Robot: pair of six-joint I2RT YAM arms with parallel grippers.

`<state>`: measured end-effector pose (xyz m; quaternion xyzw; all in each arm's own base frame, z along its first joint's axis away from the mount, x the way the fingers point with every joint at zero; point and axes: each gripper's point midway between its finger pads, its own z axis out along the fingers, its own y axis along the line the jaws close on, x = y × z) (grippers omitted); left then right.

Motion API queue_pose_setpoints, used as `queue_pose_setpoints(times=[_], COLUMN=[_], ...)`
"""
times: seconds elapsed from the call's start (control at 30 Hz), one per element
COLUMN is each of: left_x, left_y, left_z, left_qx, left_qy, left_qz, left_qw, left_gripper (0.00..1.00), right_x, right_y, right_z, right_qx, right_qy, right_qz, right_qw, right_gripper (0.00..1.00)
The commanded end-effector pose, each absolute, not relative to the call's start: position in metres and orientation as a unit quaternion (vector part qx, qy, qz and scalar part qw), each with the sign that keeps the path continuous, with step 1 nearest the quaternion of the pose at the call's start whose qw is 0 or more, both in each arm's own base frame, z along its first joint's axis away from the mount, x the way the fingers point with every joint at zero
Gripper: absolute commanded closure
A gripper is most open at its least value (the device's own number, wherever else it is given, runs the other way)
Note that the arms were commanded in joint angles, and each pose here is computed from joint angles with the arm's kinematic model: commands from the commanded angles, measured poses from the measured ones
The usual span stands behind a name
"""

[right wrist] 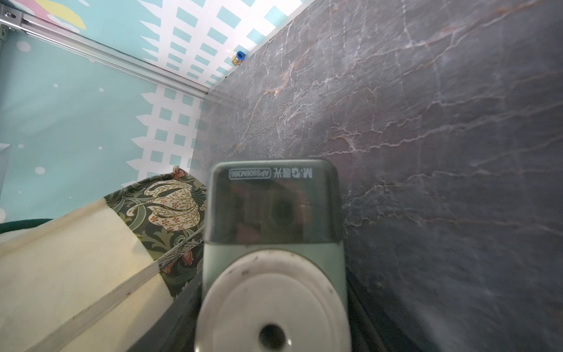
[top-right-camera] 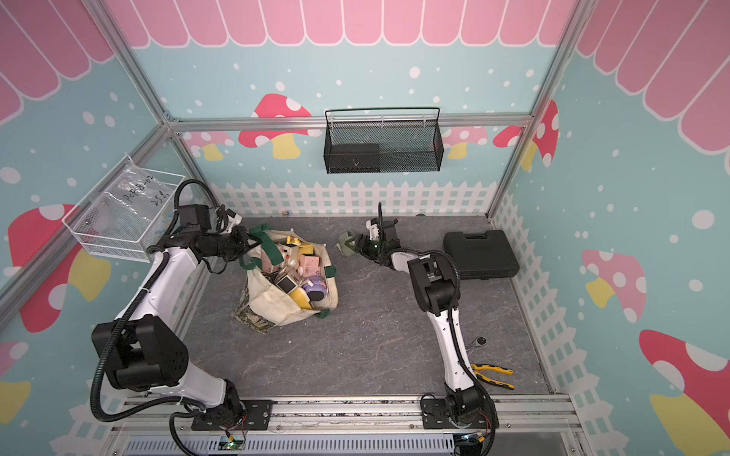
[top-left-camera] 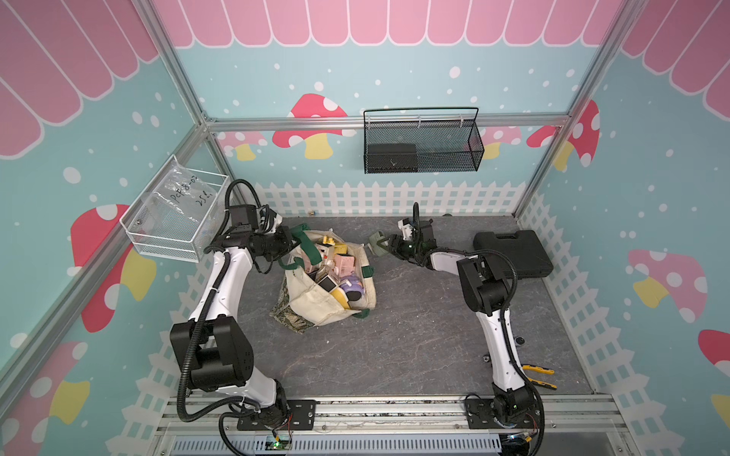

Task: Take out the pencil sharpeners from the tote bags
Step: Place the pencil sharpener at the center of the board, then adjust the canvas bag at the center of the board.

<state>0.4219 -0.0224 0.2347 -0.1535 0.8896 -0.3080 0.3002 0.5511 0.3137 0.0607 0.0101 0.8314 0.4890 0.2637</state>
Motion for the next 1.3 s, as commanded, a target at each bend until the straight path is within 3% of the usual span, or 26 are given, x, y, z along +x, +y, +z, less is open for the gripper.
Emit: queue_pose_setpoints(times=[0.0, 0.4, 0.7, 0.93, 1.07, 1.27], left_x=[0.413, 0.413, 0.413, 0.414, 0.413, 0.413], left_y=[-0.025, -0.025, -0.026, -0.026, -0.025, -0.028], left_z=[0.234, 0.235, 0.234, 0.232, 0.234, 0.232], left_qx=[-0.157, -0.156, -0.154, -0.156, -0.156, -0.152], left_qy=[0.889, 0.889, 0.889, 0.889, 0.888, 0.889], left_qz=[-0.32, -0.32, -0.322, -0.323, -0.321, -0.324], left_qw=[0.288, 0.288, 0.288, 0.285, 0.288, 0.286], left_gripper=[1.0, 1.0, 1.0, 1.0, 1.0, 1.0], right_x=[0.55, 0.544, 0.508, 0.455, 0.421, 0.407], right_y=[0.312, 0.286, 0.253, 0.262, 0.29, 0.334], right_z=[0.057, 0.069, 0.096, 0.174, 0.211, 0.208], right_qx=[0.017, 0.027, 0.015, -0.103, -0.183, -0.269], right_qy=[0.838, 0.861, 0.871, 0.832, 0.8, 0.797], right_qz=[0.481, 0.423, 0.369, 0.39, 0.396, 0.363], right_qw=[0.257, 0.282, 0.323, 0.381, 0.413, 0.402], right_gripper=[0.29, 0.23, 0.2, 0.3, 0.3, 0.26])
